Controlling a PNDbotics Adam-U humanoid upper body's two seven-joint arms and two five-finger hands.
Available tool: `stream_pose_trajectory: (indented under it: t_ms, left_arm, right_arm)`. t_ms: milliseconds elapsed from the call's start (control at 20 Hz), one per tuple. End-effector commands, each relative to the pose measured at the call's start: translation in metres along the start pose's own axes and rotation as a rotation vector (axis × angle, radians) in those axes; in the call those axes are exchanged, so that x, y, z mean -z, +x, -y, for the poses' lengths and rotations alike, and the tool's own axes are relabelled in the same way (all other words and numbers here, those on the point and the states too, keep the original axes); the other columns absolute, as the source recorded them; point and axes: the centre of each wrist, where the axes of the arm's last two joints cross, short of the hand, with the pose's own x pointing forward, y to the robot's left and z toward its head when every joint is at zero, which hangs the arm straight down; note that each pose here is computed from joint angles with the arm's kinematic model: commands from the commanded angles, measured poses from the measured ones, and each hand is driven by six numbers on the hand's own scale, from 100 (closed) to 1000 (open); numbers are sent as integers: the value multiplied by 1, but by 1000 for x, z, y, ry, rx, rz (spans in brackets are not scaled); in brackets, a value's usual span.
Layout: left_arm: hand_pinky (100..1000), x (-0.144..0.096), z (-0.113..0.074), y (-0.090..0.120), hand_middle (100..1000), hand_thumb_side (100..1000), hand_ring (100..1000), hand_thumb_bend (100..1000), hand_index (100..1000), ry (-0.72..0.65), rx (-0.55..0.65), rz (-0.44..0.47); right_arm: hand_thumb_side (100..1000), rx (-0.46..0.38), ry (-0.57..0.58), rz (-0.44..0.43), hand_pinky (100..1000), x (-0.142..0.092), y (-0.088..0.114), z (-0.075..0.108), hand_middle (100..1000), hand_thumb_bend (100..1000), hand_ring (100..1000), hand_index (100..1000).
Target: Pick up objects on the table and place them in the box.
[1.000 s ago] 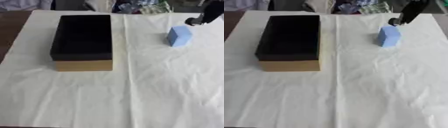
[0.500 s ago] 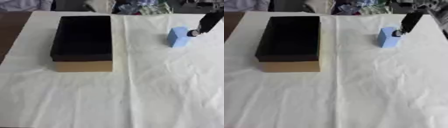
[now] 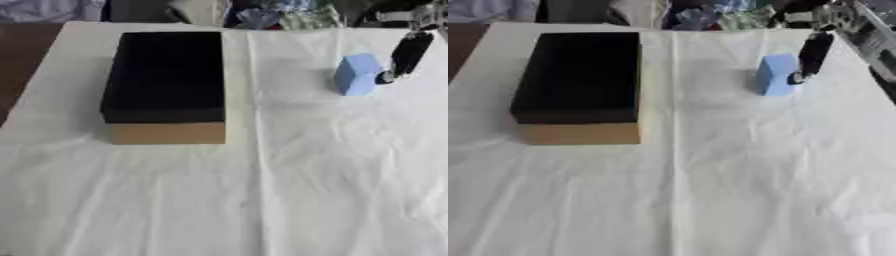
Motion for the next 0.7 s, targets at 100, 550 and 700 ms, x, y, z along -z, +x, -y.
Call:
stream_pose_trajectory:
  t_ms: [100,550,700]
  left_arm:
    - [1000,3,0,6,694,657,595,100,864,-19,6,26]
    - [1000,2,1,6,693,657,594,100,863,-19,3,22]
    - [1000,2,2,5,693,642,594,100,862,-16,1,20]
  right_arm:
    - [100,-2,-2,-28,994,3,-5,8,993,498,1000,1000]
    - [100,9,61,-79,988,29,-7,3,985,479,994,1000]
    - [100,-6,83,-92,986,34,-12,-2,981,471,991,1000]
